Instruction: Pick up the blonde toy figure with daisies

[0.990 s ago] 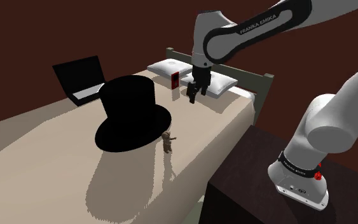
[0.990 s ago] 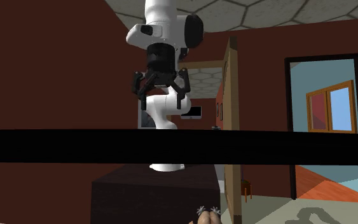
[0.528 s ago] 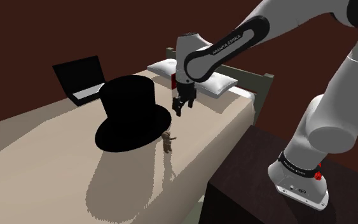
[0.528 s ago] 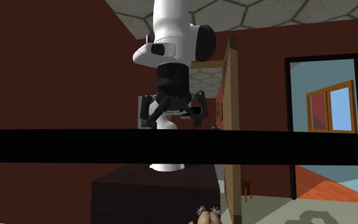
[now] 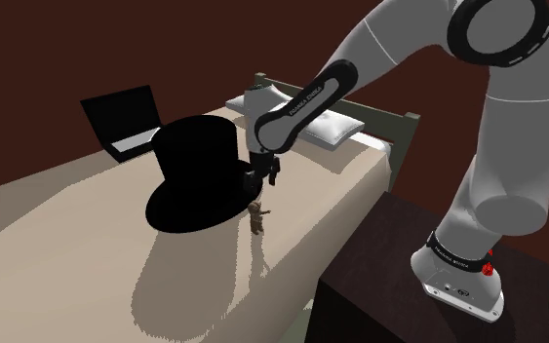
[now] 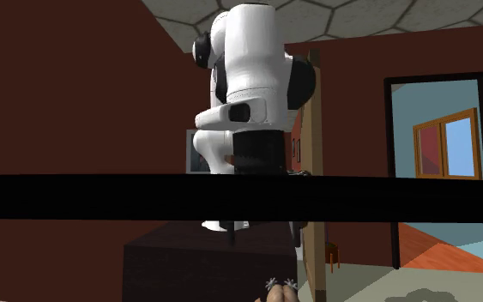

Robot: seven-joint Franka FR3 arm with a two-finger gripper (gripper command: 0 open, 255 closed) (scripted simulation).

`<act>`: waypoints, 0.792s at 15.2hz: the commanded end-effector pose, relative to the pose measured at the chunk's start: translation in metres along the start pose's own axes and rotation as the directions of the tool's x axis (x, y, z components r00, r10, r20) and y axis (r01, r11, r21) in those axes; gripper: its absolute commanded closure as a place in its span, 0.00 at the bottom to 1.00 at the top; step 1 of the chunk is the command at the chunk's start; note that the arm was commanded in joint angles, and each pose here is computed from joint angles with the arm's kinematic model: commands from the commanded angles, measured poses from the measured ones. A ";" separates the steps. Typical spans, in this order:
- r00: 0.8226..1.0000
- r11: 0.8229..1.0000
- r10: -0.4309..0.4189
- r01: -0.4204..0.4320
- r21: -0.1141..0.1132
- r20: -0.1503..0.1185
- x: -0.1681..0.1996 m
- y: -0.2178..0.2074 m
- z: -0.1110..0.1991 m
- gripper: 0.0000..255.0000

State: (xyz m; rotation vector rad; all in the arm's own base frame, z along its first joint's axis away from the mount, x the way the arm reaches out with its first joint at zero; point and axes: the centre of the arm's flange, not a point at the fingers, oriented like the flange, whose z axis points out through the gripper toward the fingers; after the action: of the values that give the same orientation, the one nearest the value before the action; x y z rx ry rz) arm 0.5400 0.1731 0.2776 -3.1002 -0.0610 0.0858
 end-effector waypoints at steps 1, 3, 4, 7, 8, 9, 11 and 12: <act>1.000 1.000 -0.001 0.001 0.004 0.011 0.016 -0.013 0.021 0.00; 1.000 1.000 -0.002 0.002 0.007 0.020 0.027 -0.023 0.038 0.00; 1.000 1.000 -0.002 0.002 0.007 0.020 0.027 -0.023 0.043 0.00; 1.000 1.000 -0.002 0.002 0.007 0.020 0.028 -0.022 0.059 0.00; 1.000 1.000 -0.002 0.002 0.007 0.020 0.028 -0.022 0.064 0.00; 1.000 1.000 -0.002 0.002 0.007 0.020 0.029 -0.022 0.070 0.00; 1.000 1.000 -0.002 0.002 0.007 0.020 0.029 -0.021 0.078 0.00; 1.000 1.000 -0.002 0.002 0.007 0.020 0.029 -0.021 0.078 0.00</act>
State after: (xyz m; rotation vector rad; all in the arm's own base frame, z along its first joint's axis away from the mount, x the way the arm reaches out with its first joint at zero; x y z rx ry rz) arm 0.5641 0.1980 0.2008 -3.0930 -0.0647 0.1174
